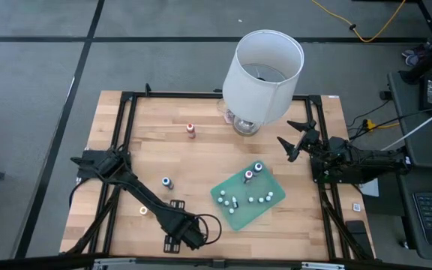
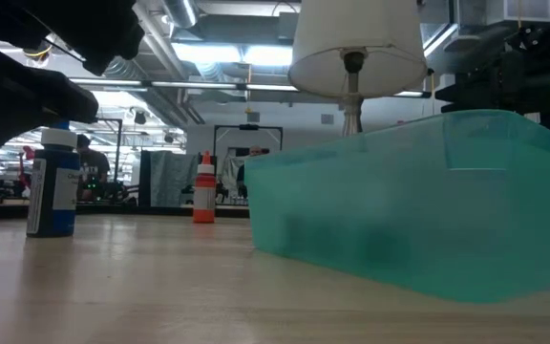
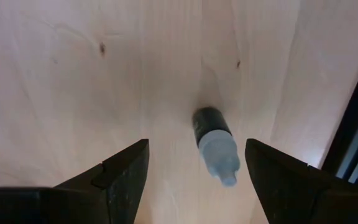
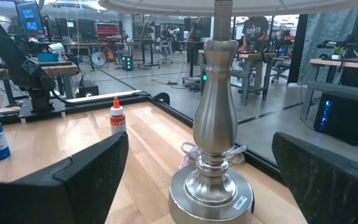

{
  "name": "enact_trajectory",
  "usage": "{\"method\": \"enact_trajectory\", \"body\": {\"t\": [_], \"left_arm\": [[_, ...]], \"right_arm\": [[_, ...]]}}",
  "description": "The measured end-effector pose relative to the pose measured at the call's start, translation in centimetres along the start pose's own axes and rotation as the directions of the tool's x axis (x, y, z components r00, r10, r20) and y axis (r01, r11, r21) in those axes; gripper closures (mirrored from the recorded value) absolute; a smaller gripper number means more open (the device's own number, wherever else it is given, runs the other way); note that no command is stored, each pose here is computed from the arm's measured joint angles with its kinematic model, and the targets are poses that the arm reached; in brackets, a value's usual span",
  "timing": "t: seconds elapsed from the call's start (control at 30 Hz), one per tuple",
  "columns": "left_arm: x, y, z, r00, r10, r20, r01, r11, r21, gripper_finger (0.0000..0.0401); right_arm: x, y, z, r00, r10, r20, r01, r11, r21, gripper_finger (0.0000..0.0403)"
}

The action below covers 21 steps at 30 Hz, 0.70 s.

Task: Pick & Place food coloring
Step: Put the small green food coloring bottle into the green bin

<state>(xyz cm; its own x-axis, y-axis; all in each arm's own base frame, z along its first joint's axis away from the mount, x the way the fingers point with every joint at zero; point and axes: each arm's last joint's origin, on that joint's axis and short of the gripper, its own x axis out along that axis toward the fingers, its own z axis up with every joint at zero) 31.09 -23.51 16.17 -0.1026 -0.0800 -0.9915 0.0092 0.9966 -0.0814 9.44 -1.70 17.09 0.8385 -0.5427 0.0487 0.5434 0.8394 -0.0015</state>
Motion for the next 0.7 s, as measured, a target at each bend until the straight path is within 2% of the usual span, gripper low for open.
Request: {"method": "enact_trajectory", "body": {"t": [0.4, 0.53, 0.7], "left_arm": [[-0.06, 0.29, 0.36, 1.0, -0.012, 0.008, 0.012, 1.0, -0.018, 0.0148], [-0.07, 0.33, 0.37, 1.0, -0.021, 0.001, 0.021, 1.0, -0.022, 0.0173], [-0.07, 0.4, 0.33, 1.0, -0.017, -0.006, 0.017, 1.0, -0.024, 0.0225]], "right_arm": [[0.0, 0.0, 0.01, 1.0, 0.0, 0.0, 0.0, 1.0, 0.0, 0.0006], [0.0, 0.0, 0.01, 1.0, 0.0, 0.0, 0.0, 1.0, 0.0, 0.0006], [0.0, 0.0, 0.01, 1.0, 0.0, 0.0, 0.0, 1.0, 0.0, 0.0006]]}}
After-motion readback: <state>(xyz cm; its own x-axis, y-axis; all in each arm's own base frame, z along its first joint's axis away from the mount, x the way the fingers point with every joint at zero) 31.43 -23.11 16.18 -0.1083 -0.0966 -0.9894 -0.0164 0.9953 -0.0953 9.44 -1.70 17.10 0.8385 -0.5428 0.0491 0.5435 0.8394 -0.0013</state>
